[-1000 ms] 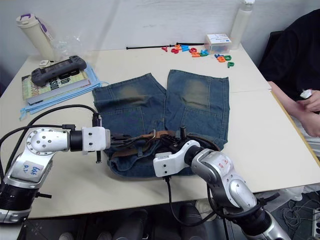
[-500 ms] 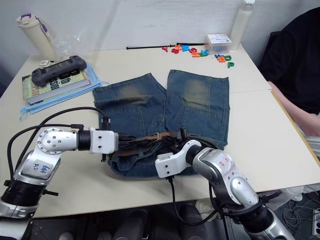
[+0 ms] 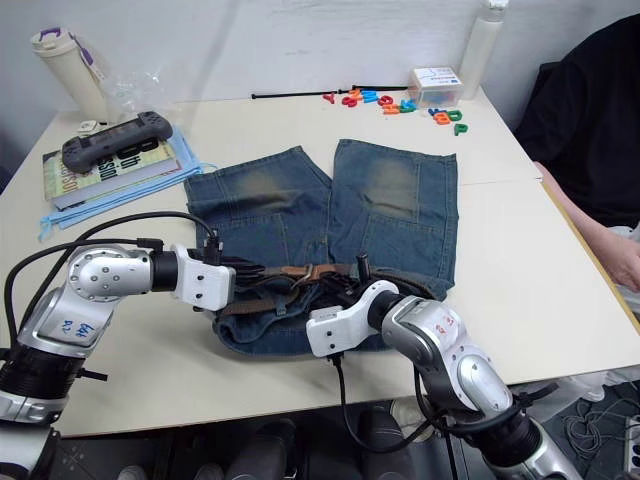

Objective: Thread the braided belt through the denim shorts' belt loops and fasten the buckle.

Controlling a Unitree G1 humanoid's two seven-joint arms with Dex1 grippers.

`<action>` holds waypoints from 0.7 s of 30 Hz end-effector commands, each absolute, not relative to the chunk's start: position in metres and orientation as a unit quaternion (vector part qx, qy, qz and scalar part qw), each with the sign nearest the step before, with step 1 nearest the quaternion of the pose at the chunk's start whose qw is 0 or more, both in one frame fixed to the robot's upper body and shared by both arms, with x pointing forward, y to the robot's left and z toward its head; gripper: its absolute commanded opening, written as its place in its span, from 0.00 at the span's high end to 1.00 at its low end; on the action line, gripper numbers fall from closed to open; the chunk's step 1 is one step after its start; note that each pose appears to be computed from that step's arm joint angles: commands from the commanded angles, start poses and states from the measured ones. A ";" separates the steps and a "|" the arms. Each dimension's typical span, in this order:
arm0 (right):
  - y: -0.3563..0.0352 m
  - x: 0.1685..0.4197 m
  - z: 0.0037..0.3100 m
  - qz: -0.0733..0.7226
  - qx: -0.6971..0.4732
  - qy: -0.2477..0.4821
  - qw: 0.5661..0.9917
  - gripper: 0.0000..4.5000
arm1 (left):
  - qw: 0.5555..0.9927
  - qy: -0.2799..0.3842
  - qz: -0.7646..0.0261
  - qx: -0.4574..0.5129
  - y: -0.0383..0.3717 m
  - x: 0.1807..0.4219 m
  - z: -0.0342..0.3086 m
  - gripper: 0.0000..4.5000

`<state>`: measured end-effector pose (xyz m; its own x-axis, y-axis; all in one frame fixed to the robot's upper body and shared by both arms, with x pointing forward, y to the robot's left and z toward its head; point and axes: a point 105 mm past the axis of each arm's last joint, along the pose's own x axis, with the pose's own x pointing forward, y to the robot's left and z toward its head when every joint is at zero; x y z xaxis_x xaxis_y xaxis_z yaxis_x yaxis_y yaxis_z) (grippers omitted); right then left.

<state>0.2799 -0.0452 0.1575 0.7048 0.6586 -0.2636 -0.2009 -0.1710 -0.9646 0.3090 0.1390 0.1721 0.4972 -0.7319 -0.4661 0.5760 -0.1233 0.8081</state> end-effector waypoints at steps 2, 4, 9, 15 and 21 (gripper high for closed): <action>-0.039 0.278 0.179 0.321 -0.683 -0.213 0.621 0.99 | 0.672 -0.096 -0.493 0.544 0.127 0.306 0.177 1.00; -0.038 0.278 0.178 0.323 -0.682 -0.215 0.620 0.99 | 0.676 -0.103 -0.494 0.537 0.122 0.305 0.177 1.00; -0.036 0.278 0.176 0.329 -0.681 -0.215 0.618 0.99 | 0.681 -0.129 -0.497 0.522 0.110 0.303 0.182 1.00; -0.036 0.278 0.176 0.329 -0.680 -0.216 0.619 0.99 | 0.680 -0.149 -0.509 0.506 0.101 0.298 0.183 1.00; -0.034 0.277 0.176 0.329 -0.679 -0.221 0.618 0.99 | 0.700 -0.148 -0.511 0.476 0.097 0.299 0.182 1.00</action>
